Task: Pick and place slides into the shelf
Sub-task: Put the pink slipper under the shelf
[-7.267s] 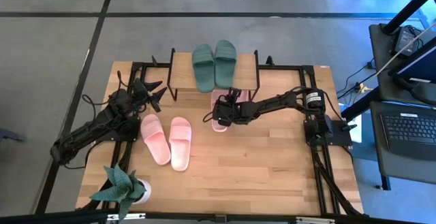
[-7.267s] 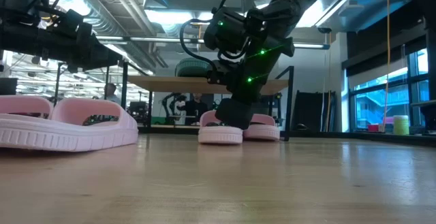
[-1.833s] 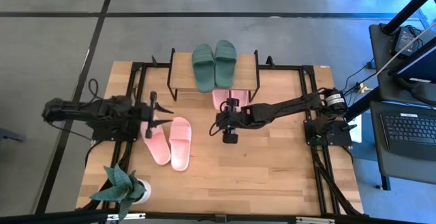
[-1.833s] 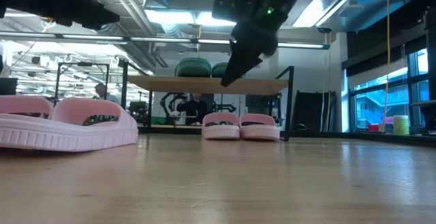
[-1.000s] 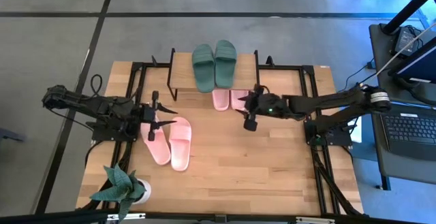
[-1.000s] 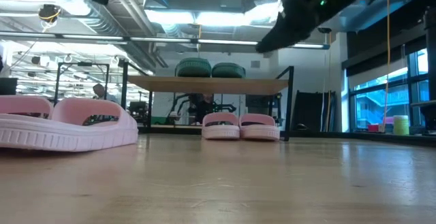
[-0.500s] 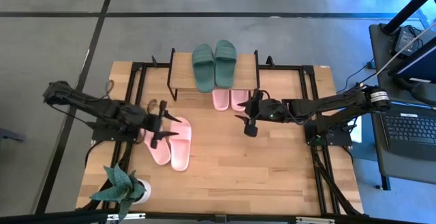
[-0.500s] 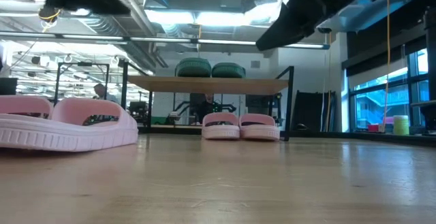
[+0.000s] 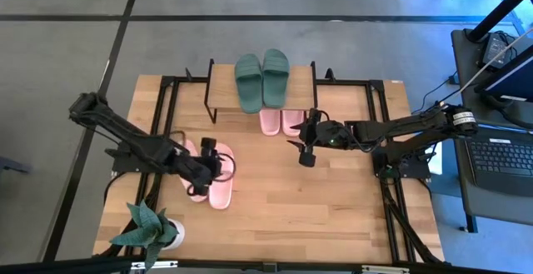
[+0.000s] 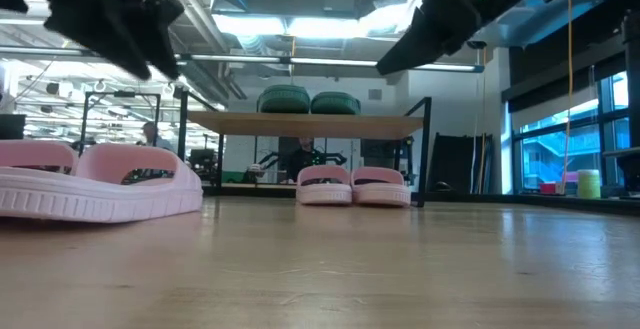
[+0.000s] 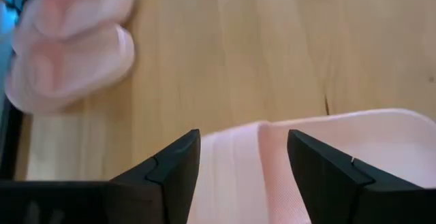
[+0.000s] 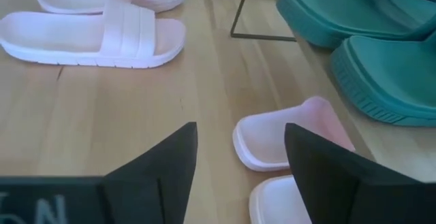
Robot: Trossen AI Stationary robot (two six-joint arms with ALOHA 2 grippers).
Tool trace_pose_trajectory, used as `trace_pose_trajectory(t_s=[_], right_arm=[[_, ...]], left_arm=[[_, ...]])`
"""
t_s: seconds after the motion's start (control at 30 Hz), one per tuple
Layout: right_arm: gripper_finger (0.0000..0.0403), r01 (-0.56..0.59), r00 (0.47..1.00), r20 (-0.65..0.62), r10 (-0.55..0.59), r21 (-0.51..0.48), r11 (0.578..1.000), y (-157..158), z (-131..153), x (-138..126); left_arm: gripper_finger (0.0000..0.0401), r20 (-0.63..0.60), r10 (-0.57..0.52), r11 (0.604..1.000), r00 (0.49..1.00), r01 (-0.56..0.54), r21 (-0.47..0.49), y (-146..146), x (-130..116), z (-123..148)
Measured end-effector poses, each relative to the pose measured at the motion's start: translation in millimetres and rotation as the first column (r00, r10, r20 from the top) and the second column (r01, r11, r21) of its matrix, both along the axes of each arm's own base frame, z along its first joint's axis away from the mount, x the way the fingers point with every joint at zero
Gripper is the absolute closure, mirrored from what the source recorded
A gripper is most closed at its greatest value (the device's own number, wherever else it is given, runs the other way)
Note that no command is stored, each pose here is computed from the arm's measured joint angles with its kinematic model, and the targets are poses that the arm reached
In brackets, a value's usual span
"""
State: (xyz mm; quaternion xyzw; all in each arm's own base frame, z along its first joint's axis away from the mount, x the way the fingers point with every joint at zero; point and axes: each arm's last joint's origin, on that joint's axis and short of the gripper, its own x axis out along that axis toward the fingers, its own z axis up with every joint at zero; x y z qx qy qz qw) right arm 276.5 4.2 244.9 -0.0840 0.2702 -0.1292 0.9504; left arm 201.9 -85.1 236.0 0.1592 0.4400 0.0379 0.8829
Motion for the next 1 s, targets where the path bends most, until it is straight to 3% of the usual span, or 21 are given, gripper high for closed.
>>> trace_pose_trajectory(t_s=[0.17,0.47,1.0], right_arm=[[0.0182,-0.021,1.000,-0.019,0.021,-0.035,0.999,0.0,-0.5,-0.3],[0.0182,-0.024,0.999,-0.029,0.023,-0.039,0.999,0.0,-1.2,-0.7],[0.0182,-0.023,0.999,-0.041,0.021,-0.037,0.999,-0.1,-2.3,-1.4]], left_arm=[[0.0189,-0.100,0.062,0.998,0.993,-0.060,0.024,-9.0,11.0,-24.6],[0.0189,-0.212,0.088,0.994,0.973,-0.070,0.088,-14.7,21.1,-53.7],[0.0189,-0.244,0.087,0.994,0.966,-0.068,0.082,-15.2,22.3,-59.0]])
